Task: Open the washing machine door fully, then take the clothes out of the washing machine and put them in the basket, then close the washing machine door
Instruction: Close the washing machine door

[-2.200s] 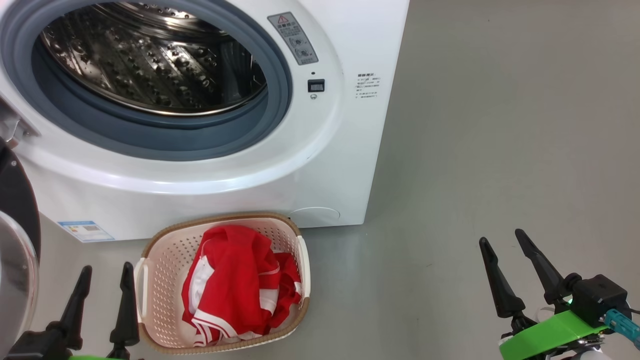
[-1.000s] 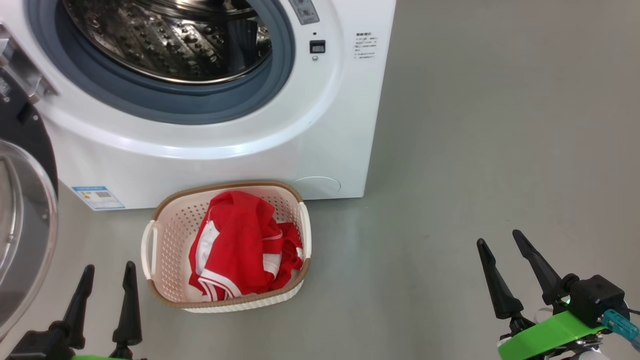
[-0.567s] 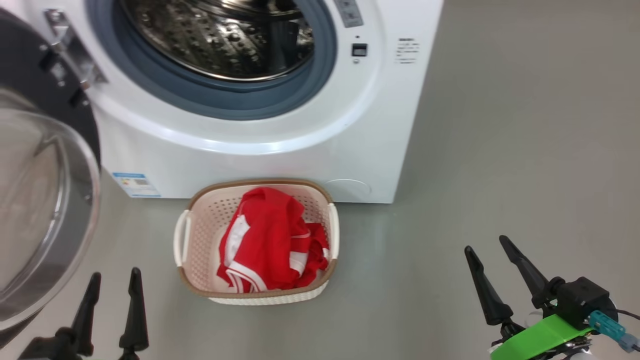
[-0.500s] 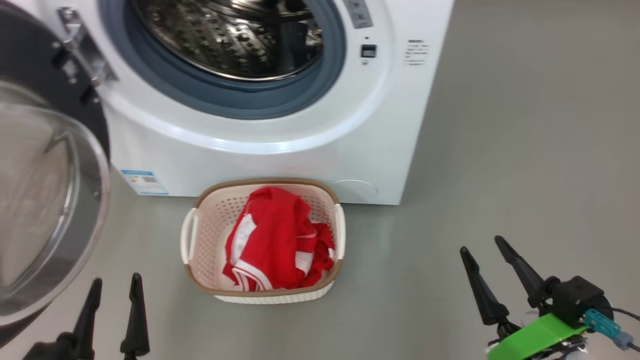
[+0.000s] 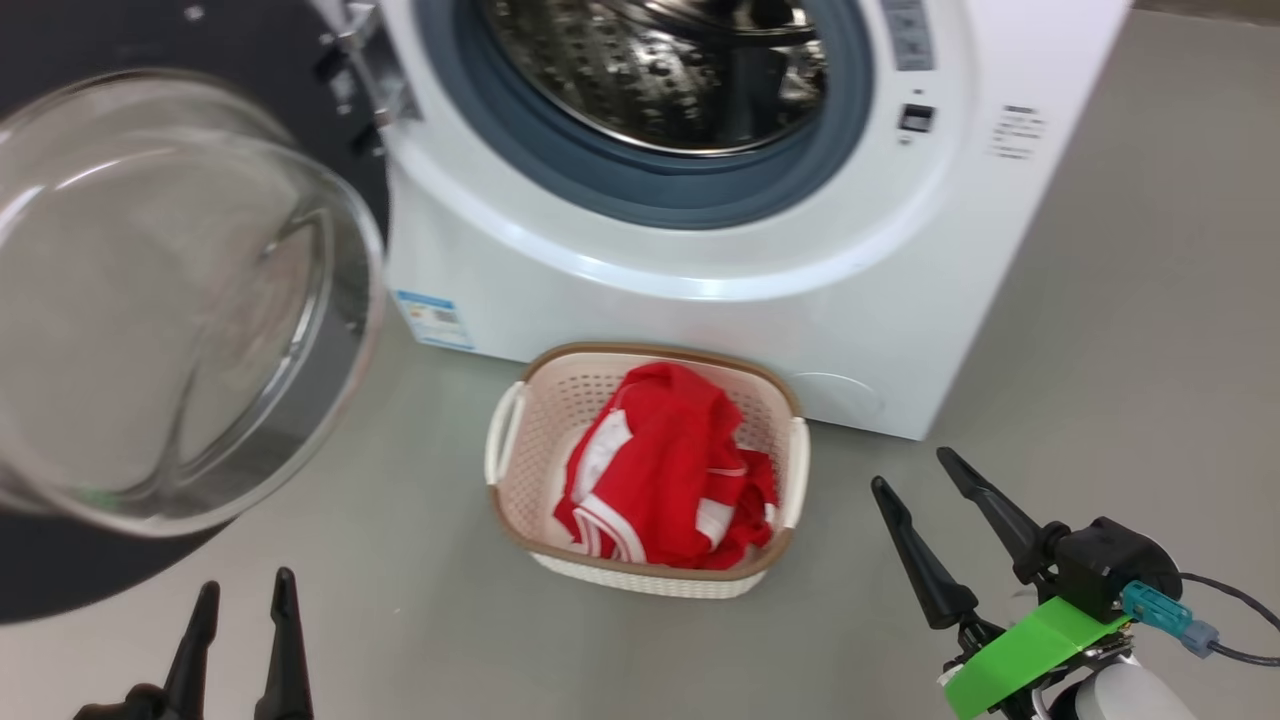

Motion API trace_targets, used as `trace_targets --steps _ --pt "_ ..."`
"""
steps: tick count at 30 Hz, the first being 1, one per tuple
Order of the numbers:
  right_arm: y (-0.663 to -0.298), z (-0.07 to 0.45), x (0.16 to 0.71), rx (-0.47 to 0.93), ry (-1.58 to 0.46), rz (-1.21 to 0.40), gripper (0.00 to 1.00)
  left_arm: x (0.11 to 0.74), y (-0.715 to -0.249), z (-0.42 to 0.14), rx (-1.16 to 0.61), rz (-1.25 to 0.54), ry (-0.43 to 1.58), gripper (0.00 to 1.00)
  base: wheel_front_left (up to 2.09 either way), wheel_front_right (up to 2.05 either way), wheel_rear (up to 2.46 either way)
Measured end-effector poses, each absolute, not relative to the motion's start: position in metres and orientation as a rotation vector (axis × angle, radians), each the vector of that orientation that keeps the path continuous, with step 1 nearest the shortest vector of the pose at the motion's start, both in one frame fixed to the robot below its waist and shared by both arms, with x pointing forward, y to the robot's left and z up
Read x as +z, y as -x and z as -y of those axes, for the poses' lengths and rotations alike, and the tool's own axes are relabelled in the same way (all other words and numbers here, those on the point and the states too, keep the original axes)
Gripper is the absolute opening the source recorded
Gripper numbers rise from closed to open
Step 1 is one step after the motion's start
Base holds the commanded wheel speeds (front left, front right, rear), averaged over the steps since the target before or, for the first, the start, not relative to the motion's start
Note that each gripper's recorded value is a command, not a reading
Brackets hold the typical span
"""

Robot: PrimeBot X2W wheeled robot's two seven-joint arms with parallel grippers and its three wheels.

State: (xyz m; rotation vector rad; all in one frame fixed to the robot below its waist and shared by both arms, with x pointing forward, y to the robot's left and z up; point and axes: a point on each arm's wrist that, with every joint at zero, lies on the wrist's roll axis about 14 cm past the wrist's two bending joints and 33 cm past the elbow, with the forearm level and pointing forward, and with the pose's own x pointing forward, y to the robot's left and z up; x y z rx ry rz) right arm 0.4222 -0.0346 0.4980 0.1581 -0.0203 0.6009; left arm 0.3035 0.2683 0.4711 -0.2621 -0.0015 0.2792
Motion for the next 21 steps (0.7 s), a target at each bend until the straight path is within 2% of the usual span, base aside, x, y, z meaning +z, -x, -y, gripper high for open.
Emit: trace_targets --steps 21 --pt "-0.416 -0.083 0.506 0.960 -0.137 0.028 1.00 0.467 -0.214 -0.321 0.568 0.023 0.305 1.00 0.00 0.00 0.00"
